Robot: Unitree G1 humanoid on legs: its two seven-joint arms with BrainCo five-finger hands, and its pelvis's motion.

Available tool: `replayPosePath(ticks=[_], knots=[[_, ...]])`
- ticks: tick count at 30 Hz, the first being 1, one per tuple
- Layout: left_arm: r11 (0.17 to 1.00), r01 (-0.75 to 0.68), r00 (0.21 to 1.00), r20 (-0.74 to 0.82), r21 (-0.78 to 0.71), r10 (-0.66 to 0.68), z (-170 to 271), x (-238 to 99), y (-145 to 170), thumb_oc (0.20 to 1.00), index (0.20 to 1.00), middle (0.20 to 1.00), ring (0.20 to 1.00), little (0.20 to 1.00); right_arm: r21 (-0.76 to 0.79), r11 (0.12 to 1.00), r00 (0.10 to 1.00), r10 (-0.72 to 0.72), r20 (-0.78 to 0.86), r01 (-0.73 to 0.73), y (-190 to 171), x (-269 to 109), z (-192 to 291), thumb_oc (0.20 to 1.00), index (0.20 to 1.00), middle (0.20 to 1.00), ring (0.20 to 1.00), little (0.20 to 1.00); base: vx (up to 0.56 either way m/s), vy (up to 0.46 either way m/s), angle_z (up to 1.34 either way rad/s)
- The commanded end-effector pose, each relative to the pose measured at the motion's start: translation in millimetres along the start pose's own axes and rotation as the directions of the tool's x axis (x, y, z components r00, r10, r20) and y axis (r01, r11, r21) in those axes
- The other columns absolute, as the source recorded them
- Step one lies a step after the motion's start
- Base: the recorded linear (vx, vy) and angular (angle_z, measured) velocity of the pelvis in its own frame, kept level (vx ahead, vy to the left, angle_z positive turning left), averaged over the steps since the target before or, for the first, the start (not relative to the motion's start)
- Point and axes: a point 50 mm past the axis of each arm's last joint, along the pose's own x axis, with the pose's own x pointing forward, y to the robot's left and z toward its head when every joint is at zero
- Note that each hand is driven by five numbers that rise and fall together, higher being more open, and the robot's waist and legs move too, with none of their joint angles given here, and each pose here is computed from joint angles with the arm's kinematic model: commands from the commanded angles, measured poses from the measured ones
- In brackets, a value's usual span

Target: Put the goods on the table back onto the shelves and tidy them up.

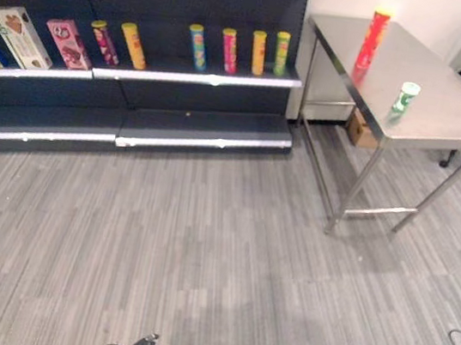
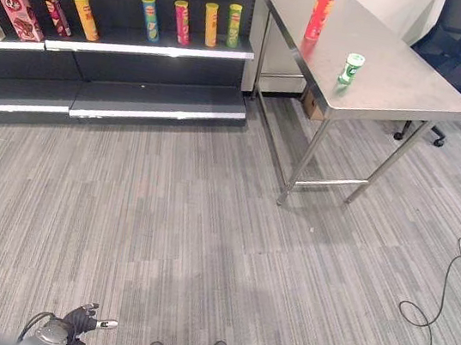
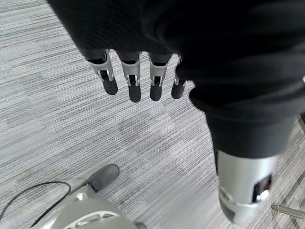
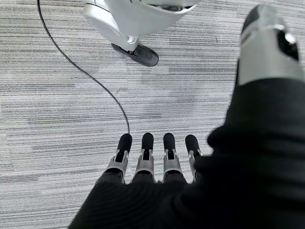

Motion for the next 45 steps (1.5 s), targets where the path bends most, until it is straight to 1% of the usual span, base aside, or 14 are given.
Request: replayPosePath(ticks=[1, 4, 7, 13, 17, 21, 30, 35, 40, 43, 45], knots=[[1.0, -0.03, 1.0, 0.004, 0.009, 0.03, 5.9, 2.3, 12.7, 1.0, 1.0, 1.0, 1.0, 1.0, -0.026, 0.999, 0.999, -0.022, 0.049, 0.024, -9.8, 1.7, 14.8, 1.0, 1.0, 1.0, 1.0, 1.0, 0.0, 0.0, 0.0], [0.999, -0.033, 0.999, -0.001, 0.019, 0.033, 5.5, 2.5, 12.3, 1.0, 1.0, 1.0, 1.0, 1.0, -0.032, 0.999, 0.998, -0.027, 0.052, 0.028, -10.9, 1.9, 16.7, 1.0, 1.0, 1.0, 1.0, 1.0, 0.0, 0.011, 0.0], [0.998, -0.025, 0.999, -0.042, 0.057, 0.027, -3.9, 1.5, 11.1, 1.0, 1.0, 1.0, 1.0, 1.0, -0.045, 0.999, 0.998, -0.028, 0.051, 0.03, -12.6, 2.3, 18.7, 1.0, 1.0, 1.0, 1.0, 1.0, 0.01, 0.056, -0.02], [0.998, -0.016, 0.999, -0.049, 0.057, 0.019, -6.0, 1.1, 10.0, 1.0, 1.0, 1.0, 1.0, 1.0, -0.055, 0.998, 0.999, -0.017, 0.043, 0.02, -10.3, 2.6, 18.0, 1.0, 1.0, 1.0, 1.0, 1.0, 0.01, 0.061, -0.03], [0.998, -0.022, 0.999, -0.035, 0.057, 0.024, -2.3, 1.7, 11.9, 1.0, 1.0, 1.0, 1.0, 1.0, -0.064, 0.998, 0.999, -0.011, 0.046, 0.014, -8.3, 3.0, 20.2, 1.0, 1.0, 1.0, 1.0, 1.0, -0.01, 0.118, -0.14], [0.998, -0.043, 0.999, 0.005, 0.045, 0.043, 9.1, 3.1, 18.9, 1.0, 1.0, 1.0, 1.0, 1.0, -0.059, 0.998, 0.997, -0.026, 0.074, 0.03, -13.9, 4.1, 32.2, 1.0, 1.0, 1.0, 1.0, 1.0, -0.03, 0.273, -0.18], [0.998, -0.058, 0.998, 0.02, 0.034, 0.058, 14.0, 3.6, 23.8, 1.0, 1.0, 1.0, 1.0, 1.0, -0.003, 0.999, 0.991, -0.051, 0.124, 0.051, -19.4, 4.1, 45.7, 1.0, 1.0, 1.0, 1.0, 1.0, 0.04, 0.117, -0.16], [0.997, -0.055, 0.997, 0.049, 0.049, 0.052, 25.1, 5.4, 23.0, 1.0, 1.0, 1.0, 1.0, 1.0, 0.013, 0.998, 0.99, -0.061, 0.125, 0.06, -22.3, 4.1, 47.9, 1.0, 1.0, 1.0, 1.0, 1.0, 0.12, -0.047, 0.05], [0.998, -0.044, 0.998, 0.048, 0.053, 0.041, 23.2, 5.2, 19.9, 1.0, 1.0, 1.0, 1.0, 1.0, 0.005, 0.998, 0.992, -0.061, 0.108, 0.061, -24.7, 3.2, 39.8, 1.0, 1.0, 1.0, 1.0, 1.0, 0.24, -0.131, 0.18], [0.999, -0.021, 1.0, 0.016, 0.045, 0.021, 14.4, 4.7, 10.0, 1.0, 1.0, 1.0, 1.0, 1.0, 0.009, 0.997, 0.993, -0.076, 0.093, 0.075, -32.0, 2.3, 33.0, 1.0, 1.0, 1.0, 1.0, 1.0, 0.54, -0.386, 0.72], [0.998, -0.005, 0.999, 0.034, 0.058, 0.003, 19.7, 5.5, 4.3, 1.0, 1.0, 1.0, 1.0, 1.0, -0.001, 0.995, 0.992, -0.095, 0.086, 0.095, -40.8, 1.0, 28.8, 1.0, 1.0, 1.0, 1.0, 1.0, 0.66, -0.601, 0.63]])
